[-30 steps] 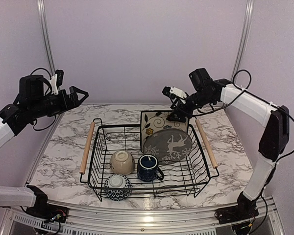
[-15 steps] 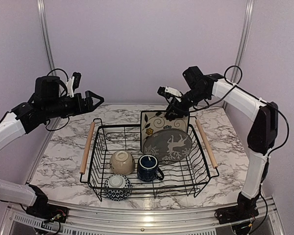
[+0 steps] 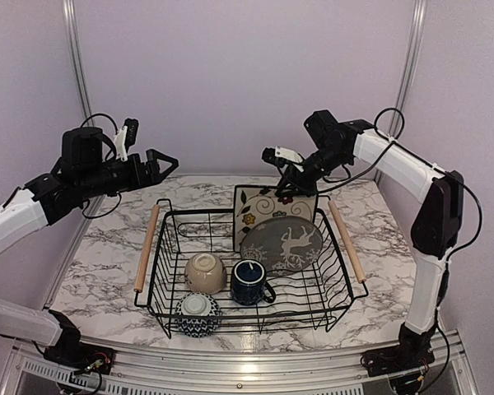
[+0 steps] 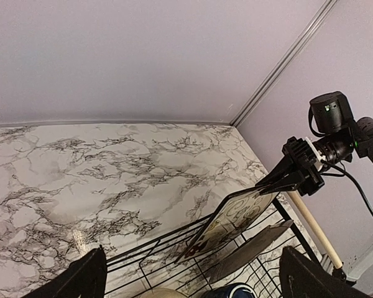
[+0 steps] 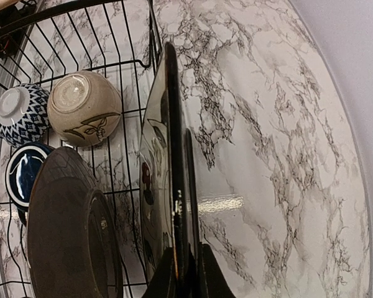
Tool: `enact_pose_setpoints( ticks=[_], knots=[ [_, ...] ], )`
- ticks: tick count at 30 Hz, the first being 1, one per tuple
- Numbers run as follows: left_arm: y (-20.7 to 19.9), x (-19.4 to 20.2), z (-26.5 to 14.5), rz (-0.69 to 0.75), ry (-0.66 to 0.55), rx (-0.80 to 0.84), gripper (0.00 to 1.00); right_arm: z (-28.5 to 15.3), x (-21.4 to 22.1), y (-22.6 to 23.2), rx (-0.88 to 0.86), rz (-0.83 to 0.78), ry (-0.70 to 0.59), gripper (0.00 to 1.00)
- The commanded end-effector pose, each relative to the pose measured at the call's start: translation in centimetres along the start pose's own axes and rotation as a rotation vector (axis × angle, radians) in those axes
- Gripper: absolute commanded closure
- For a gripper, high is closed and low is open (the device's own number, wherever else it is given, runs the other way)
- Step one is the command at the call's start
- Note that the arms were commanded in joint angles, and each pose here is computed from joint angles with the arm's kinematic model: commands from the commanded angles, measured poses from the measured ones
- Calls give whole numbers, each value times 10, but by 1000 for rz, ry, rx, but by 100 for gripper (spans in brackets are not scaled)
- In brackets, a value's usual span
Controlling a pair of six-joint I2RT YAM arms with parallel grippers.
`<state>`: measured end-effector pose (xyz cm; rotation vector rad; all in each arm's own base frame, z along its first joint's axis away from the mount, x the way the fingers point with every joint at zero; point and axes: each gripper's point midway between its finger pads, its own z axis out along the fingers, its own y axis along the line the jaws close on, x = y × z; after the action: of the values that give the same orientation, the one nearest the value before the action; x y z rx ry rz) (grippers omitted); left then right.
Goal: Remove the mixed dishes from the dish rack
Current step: Grab the plate from the dish rack.
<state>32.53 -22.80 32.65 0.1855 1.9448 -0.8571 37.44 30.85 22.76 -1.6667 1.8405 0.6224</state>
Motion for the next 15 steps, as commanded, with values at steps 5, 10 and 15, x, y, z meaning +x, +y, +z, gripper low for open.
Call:
enact_pose_setpoints(
  ticks=[5,10,15],
  knots=[
    [0,9,7,-11,-10,29,1,-14,-16,12,-11,-78,-22,100],
    [0,10,10,-16,-8,32,1,-30,-28,13,22,-141,-44,100],
    [0,9,12,-14,-8,33,1,-41,-37,16,34,-162,-67,100]
  ],
)
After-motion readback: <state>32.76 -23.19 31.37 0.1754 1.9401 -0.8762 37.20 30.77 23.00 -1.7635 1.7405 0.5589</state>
